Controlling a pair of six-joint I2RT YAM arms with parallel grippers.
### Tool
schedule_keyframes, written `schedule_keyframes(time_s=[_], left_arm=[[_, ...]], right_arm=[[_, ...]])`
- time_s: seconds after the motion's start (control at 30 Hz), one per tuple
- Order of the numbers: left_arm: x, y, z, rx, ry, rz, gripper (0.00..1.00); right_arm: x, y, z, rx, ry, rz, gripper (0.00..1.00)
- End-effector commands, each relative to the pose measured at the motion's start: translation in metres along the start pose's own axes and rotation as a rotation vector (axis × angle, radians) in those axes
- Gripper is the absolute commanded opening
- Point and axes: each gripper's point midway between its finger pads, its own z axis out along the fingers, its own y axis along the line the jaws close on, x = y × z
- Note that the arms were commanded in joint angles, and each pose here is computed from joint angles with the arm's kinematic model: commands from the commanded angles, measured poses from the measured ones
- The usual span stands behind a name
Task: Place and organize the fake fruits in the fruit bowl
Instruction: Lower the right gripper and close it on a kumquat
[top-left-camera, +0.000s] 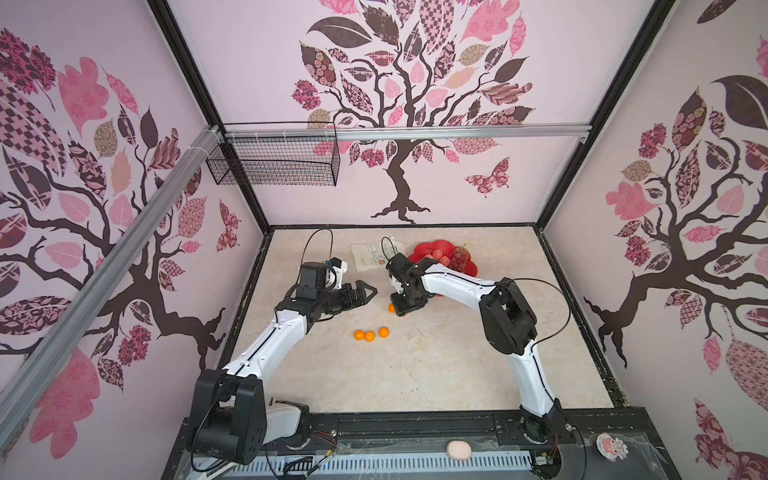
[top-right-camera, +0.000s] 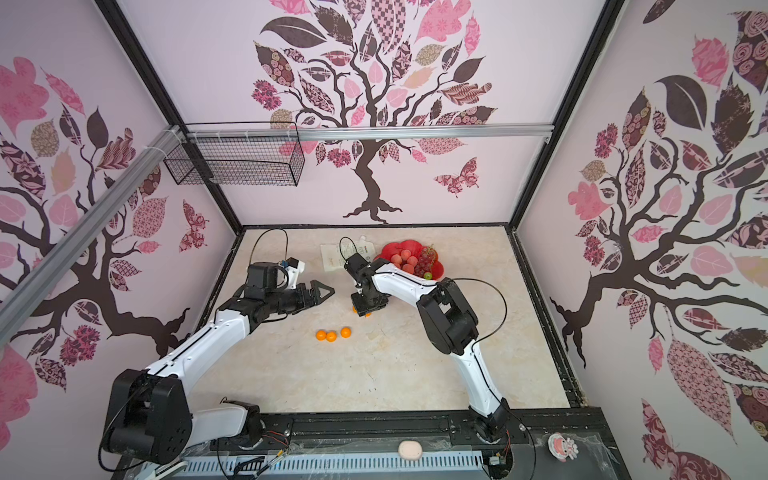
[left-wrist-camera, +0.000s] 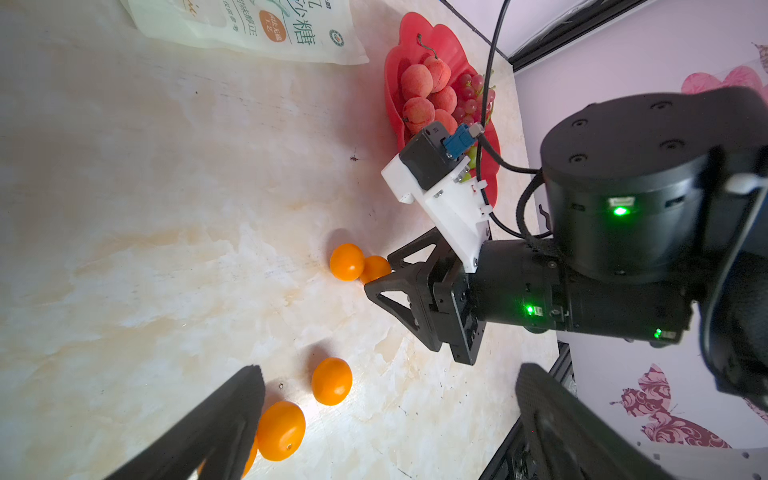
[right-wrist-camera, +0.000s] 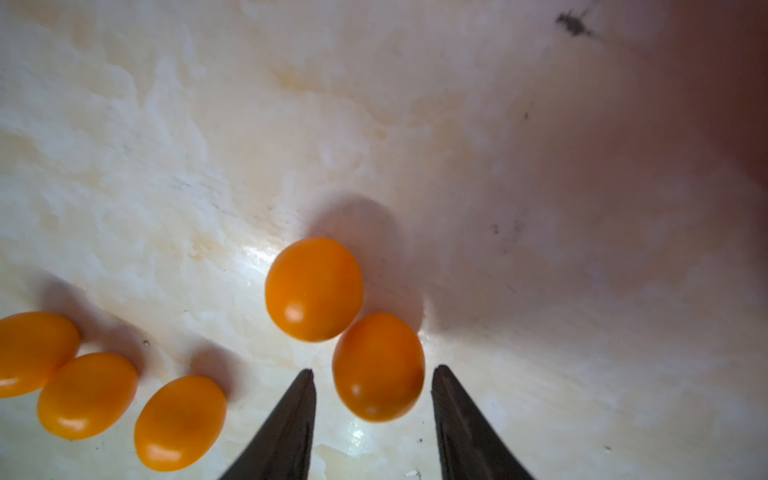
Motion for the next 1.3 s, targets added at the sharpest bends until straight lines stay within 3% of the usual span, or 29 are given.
schedule_keyframes(time_s=[0.0, 0.7, 1.27], left_arm=[[0.004, 0.003, 0.003, 0.009, 0.010, 0.011, 0.98], [-0.001, 0.000, -0.001, 0.003, -0.024, 0.034, 0.99], [-0.012, -0.018, -0.009, 0.073, -0.081, 0.085, 0.98]], right_arm=[[0.003, -0.007, 0.014, 0.044, 0.046, 0.010, 0.49], [0.005, -0.007, 0.023, 0.046, 0.079, 0.035, 0.42], [-0.004, -0.003, -0.006, 0.023, 0.004, 0.035, 0.35]])
